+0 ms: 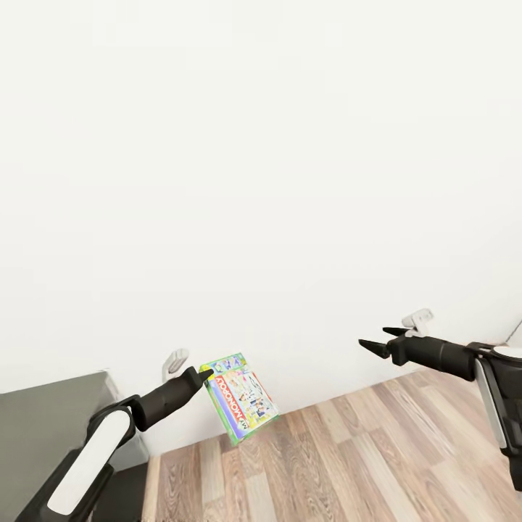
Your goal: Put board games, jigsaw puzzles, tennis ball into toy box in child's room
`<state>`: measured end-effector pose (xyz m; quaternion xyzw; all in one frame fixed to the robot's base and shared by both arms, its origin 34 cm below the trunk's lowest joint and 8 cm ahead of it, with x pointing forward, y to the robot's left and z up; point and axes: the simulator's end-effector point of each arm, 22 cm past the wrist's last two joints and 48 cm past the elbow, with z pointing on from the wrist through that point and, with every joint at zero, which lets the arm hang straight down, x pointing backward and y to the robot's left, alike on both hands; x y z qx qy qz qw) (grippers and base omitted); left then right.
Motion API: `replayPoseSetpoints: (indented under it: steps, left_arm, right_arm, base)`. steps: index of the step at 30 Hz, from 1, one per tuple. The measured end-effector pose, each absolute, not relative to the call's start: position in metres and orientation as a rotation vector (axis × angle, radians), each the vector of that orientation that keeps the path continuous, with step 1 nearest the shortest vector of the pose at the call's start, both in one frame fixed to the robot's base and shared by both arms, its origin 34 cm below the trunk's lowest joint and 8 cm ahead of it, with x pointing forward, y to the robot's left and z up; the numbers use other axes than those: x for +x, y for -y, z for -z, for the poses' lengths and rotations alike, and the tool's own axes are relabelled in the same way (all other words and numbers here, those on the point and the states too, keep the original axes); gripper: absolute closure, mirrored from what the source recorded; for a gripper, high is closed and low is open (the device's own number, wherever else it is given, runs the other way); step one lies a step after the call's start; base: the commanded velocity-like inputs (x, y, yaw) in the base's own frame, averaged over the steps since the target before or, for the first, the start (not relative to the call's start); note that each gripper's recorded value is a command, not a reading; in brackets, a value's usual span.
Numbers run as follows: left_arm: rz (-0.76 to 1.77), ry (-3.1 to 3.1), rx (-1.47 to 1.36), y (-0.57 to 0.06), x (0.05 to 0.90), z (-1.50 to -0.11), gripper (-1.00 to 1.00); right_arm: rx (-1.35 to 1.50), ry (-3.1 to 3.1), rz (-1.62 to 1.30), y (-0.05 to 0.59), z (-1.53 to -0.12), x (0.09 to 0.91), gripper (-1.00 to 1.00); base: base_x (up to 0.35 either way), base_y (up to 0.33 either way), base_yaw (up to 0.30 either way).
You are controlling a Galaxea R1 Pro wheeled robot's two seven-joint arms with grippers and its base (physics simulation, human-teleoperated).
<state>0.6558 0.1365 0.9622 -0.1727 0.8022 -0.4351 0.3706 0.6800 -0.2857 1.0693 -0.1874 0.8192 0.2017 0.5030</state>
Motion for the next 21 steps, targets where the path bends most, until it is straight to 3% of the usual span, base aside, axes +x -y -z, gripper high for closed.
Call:
replayPoseSetpoints:
  steps: [21]
  left_arm:
    - [1.122, -2.036, -0.429, -0.136, 0.650, -0.999, 1.00]
  right_arm:
    - [-0.451, -1.960, -0.479, 0.287, -1.105, 0.672, -1.00]
  base:
    - [0.000, 0.000, 0.228]
